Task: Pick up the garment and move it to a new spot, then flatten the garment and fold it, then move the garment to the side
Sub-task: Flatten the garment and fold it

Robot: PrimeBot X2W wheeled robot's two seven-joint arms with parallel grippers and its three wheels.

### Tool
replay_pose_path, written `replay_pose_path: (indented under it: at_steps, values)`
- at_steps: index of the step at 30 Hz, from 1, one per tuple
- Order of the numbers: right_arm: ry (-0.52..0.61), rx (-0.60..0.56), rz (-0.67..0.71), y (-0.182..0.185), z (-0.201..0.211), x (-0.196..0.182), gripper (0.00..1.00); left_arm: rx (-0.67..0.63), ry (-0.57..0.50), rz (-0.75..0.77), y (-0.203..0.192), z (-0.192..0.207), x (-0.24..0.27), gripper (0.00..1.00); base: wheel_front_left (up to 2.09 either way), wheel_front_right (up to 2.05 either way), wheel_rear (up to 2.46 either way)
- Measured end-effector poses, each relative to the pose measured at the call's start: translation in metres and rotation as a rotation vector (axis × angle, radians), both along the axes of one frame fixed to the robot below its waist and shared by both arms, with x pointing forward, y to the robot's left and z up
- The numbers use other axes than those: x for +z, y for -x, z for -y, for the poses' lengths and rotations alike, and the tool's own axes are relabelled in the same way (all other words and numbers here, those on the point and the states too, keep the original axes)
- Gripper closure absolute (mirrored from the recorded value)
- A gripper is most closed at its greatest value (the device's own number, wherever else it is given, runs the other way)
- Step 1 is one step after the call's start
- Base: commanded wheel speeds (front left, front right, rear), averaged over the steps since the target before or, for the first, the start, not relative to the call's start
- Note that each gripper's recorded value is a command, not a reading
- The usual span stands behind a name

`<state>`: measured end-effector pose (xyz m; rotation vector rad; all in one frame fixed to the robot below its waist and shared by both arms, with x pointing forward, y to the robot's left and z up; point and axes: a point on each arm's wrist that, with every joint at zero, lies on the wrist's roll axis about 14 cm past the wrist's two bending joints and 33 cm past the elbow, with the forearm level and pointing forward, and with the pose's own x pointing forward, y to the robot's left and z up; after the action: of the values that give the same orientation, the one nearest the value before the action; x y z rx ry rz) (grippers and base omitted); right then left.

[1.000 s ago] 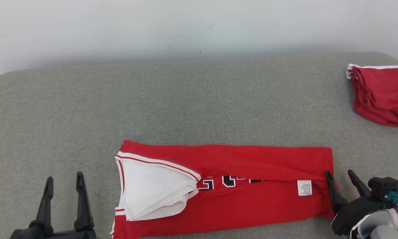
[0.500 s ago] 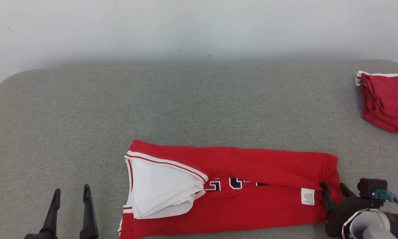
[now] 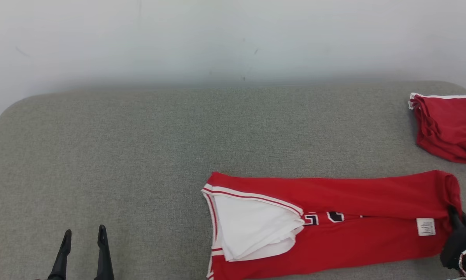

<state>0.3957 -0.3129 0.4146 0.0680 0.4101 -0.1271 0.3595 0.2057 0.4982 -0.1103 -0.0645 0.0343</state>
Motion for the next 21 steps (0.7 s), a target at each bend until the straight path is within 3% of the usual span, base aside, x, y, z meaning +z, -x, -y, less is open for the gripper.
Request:
replay_pose_path:
  at_steps: [4, 8, 21]
  values:
    - [0.037, -0.036, 0.018, 0.003, 0.025, 0.013, 1.0, -0.003, 0.0, 0.005, 0.0, 0.0, 0.001, 0.0, 0.0, 0.0, 0.0]
    - [0.033, 0.005, 0.062, -0.003, 0.012, 0.025, 1.0, -0.011, -0.002, 0.001, 0.0, 0.002, 0.0, 0.0, 0.0, 0.0, 0.0]
    - [-0.159, 0.313, 0.195, -0.024, -0.128, 0.065, 1.0, -0.035, 0.006, -0.012, 0.001, 0.011, -0.004, 0.0, 0.0, 0.0, 0.0]
